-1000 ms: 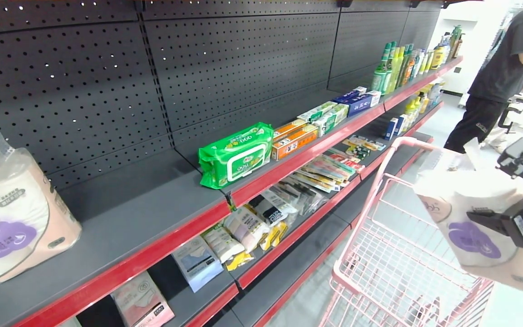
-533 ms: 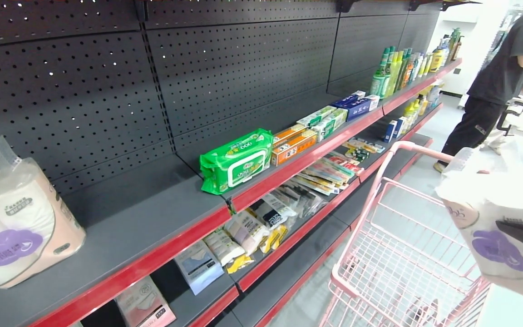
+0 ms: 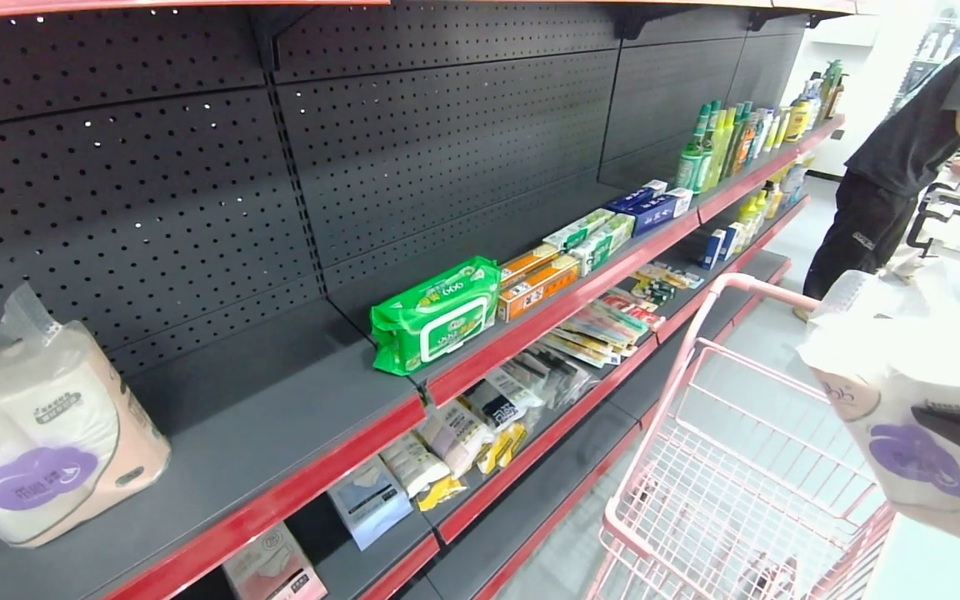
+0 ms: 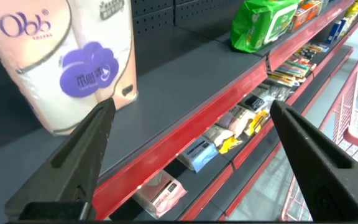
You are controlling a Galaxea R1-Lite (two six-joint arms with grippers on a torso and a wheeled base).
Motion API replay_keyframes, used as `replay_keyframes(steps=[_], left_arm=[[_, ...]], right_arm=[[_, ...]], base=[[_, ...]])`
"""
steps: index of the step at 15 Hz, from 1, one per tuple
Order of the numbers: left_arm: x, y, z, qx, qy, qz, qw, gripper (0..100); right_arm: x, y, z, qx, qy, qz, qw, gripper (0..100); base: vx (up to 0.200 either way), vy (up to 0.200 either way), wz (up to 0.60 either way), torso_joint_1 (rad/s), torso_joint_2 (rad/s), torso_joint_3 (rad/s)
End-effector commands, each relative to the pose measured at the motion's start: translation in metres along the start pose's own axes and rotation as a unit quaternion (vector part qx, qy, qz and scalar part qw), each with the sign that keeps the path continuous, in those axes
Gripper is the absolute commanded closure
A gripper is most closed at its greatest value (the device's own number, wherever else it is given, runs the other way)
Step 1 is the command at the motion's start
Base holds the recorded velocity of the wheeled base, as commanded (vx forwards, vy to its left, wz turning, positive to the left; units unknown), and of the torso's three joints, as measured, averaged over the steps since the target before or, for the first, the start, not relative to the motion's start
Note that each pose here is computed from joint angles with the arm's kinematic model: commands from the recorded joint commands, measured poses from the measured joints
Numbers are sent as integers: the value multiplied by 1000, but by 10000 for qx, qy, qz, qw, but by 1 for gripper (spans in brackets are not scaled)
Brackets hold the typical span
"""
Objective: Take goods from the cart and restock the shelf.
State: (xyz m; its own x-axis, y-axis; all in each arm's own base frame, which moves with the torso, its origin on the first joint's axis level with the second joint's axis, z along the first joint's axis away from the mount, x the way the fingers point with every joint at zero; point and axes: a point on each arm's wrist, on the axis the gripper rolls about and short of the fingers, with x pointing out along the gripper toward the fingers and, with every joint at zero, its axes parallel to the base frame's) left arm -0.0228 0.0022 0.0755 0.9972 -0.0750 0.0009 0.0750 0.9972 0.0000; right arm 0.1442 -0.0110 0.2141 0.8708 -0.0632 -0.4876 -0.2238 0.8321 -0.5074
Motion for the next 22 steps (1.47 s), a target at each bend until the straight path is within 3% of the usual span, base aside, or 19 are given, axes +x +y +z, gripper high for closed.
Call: replay_keyframes(steps=[1, 22], left_arm=[[0, 0, 0, 0, 4, 0, 10000, 0], [0, 0, 0, 0, 4, 0, 10000, 0]], right_arm=[[2, 1, -1, -2, 47, 39, 10000, 100], [11, 6, -9, -201, 275, 157, 9993, 100]], base=[[0, 0, 0, 168, -344, -173], [0, 0, 0, 76, -156, -81]])
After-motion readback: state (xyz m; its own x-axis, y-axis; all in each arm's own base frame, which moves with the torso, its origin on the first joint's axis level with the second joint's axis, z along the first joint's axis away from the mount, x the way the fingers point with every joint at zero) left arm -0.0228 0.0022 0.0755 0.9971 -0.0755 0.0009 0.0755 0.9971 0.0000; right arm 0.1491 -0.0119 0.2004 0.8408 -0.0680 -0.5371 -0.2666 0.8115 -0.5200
